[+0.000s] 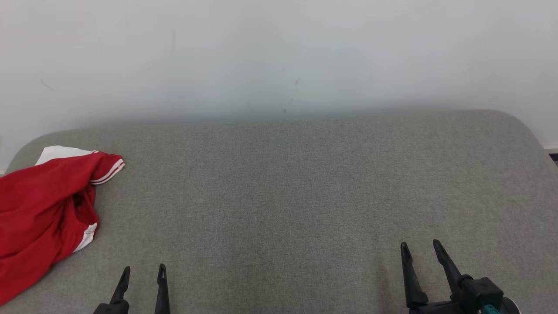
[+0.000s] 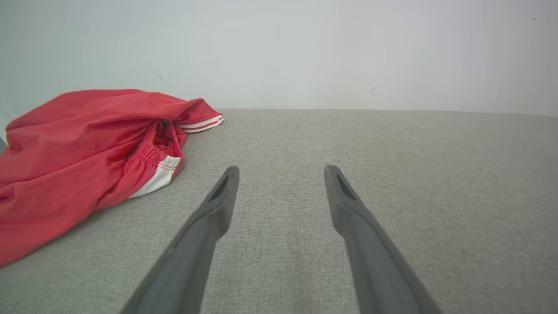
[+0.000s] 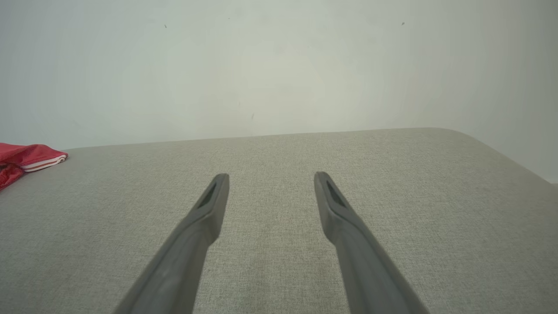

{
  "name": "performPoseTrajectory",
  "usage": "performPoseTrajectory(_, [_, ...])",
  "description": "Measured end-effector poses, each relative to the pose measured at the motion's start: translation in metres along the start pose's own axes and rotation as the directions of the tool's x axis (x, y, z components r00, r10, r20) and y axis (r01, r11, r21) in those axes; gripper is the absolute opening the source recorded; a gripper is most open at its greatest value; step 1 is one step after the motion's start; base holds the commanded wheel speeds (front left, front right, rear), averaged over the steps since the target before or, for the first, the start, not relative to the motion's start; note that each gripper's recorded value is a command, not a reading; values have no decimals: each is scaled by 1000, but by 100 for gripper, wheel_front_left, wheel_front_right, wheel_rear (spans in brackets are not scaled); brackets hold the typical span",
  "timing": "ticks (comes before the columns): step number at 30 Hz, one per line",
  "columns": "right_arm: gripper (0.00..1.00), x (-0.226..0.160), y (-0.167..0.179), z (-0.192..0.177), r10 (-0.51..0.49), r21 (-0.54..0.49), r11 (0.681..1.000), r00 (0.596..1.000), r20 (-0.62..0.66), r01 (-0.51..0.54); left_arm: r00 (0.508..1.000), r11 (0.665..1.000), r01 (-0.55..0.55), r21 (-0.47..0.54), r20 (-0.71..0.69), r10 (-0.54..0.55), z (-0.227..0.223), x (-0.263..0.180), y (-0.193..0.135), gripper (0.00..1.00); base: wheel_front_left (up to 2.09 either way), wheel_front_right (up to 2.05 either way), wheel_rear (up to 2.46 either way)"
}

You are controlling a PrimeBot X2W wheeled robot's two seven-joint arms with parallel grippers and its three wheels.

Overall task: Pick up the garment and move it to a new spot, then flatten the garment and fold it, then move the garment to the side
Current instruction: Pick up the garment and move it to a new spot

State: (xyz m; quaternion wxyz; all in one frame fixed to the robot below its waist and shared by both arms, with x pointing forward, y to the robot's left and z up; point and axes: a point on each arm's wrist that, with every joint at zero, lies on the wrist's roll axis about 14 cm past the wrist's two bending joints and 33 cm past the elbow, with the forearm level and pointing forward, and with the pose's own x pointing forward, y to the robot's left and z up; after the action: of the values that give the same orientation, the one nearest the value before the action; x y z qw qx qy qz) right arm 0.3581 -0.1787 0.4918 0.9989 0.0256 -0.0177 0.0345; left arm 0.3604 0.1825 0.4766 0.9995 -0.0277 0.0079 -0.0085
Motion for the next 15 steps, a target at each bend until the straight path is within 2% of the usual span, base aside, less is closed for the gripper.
performPoseTrajectory(15, [100,-1,1,-5,4,-2,1000,1000,-18,-4,1000,1000,-7,3,-17,7,-5,-3,2,100,0,0,0])
